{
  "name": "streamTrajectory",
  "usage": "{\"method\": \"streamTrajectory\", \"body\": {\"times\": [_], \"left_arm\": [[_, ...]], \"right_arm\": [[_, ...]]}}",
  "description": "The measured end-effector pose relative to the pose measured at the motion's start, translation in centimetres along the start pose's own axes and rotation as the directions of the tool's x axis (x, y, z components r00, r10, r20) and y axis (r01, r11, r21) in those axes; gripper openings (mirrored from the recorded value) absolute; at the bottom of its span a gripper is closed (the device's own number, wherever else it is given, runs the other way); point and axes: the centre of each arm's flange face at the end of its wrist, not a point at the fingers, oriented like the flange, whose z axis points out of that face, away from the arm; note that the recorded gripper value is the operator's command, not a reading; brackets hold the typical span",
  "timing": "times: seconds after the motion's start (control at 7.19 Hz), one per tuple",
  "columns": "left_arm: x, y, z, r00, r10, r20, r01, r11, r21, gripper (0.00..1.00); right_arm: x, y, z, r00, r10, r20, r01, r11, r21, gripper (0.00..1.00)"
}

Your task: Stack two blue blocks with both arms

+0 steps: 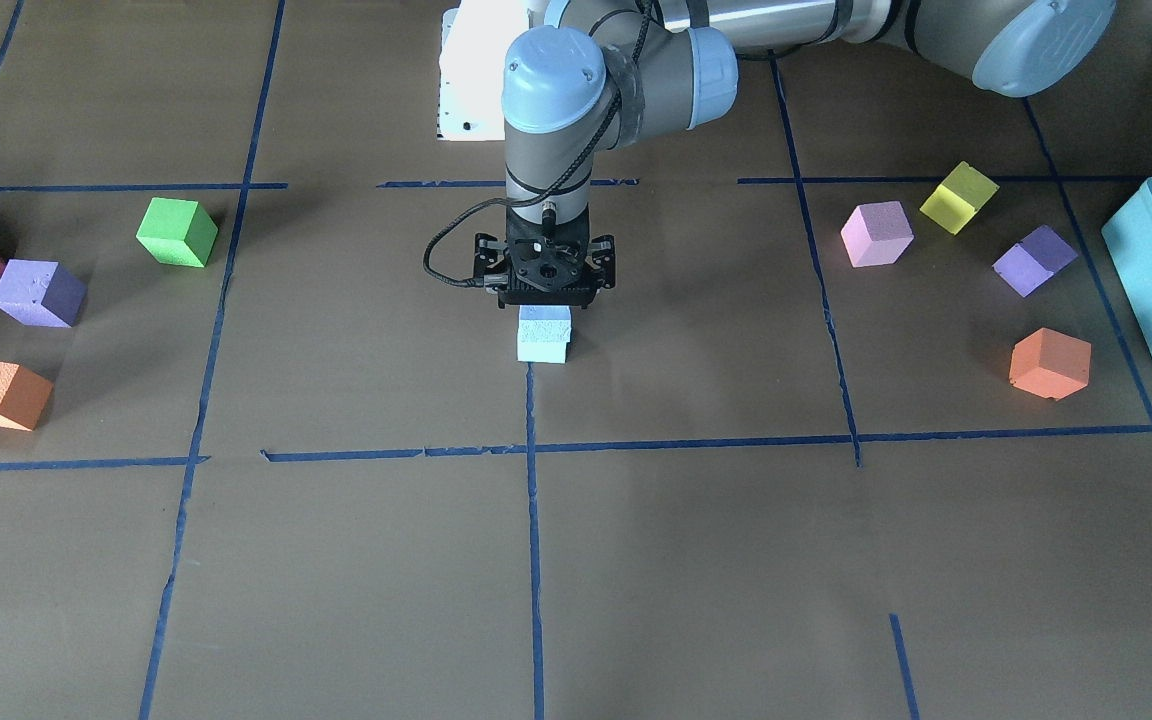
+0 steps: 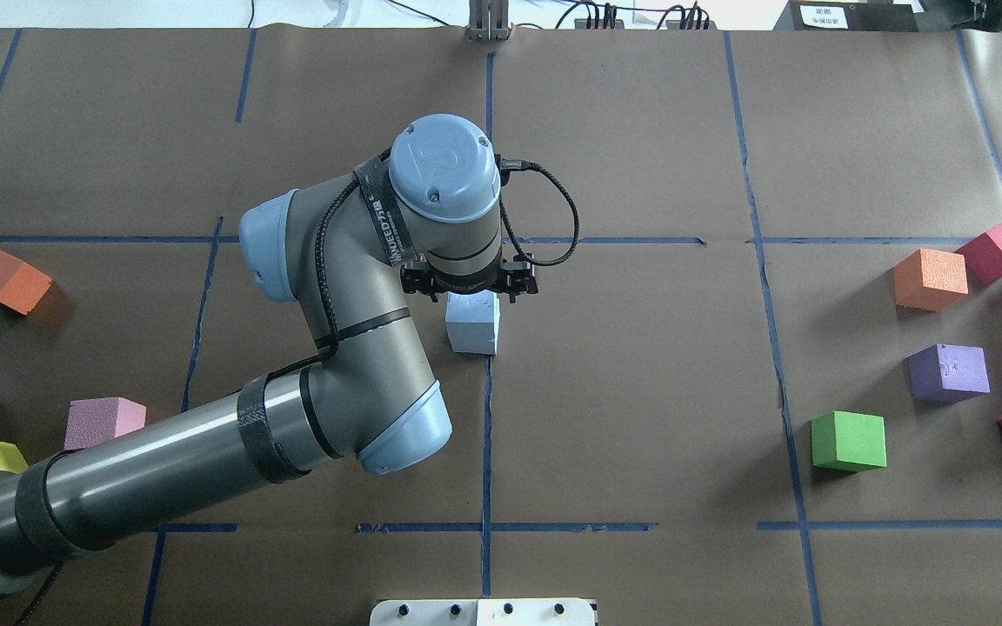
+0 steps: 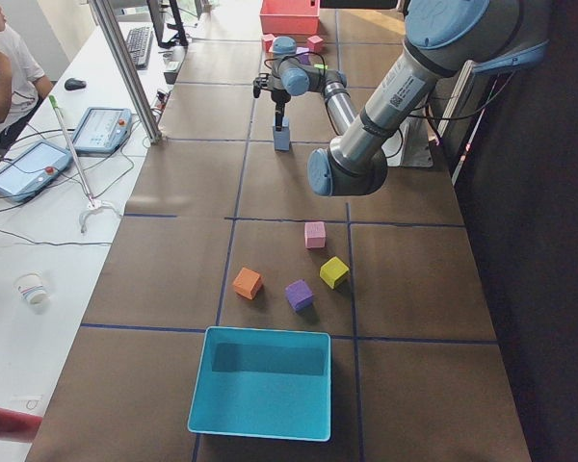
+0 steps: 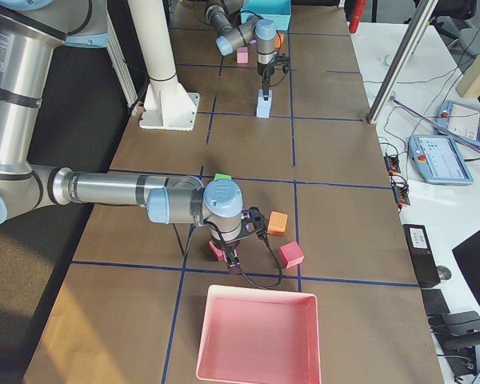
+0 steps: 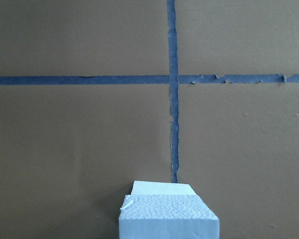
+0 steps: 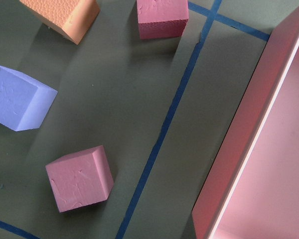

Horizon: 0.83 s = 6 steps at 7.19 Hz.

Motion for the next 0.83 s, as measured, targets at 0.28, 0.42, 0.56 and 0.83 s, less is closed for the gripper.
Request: {"method": "streamTrajectory", "body": {"times": [0.28,0.42,0.56,0.83], "left_arm": [[-2.3,-0.7,-2.7,1.000,0.003,-0.017,-0.004,0.999,-0.038,1.00],[-6.1,-0.2,-4.1,0.999,0.043,-0.010,-0.044,0.998,-0.053,1.00],[-11.7,0.6,-5.4,0.994,0.110,0.002,-0.110,0.993,-0.051,1.00],[-28.7,0.8,-7.8,0.965,0.252,0.069,-0.248,0.967,-0.060,1.00]], "right_arm": [[0.0,0.0,0.0,1.000,0.000,0.000,0.000,1.000,0.000,0.99],[0.0,0.0,0.0,1.000,-0.002,0.001,0.002,1.000,0.000,0.99],[0.0,0.1,0.1,1.000,-0.002,0.002,0.002,1.000,-0.001,1.00],[0.2,0.2,0.3,1.000,0.007,0.004,-0.007,1.000,-0.005,1.00]]}}
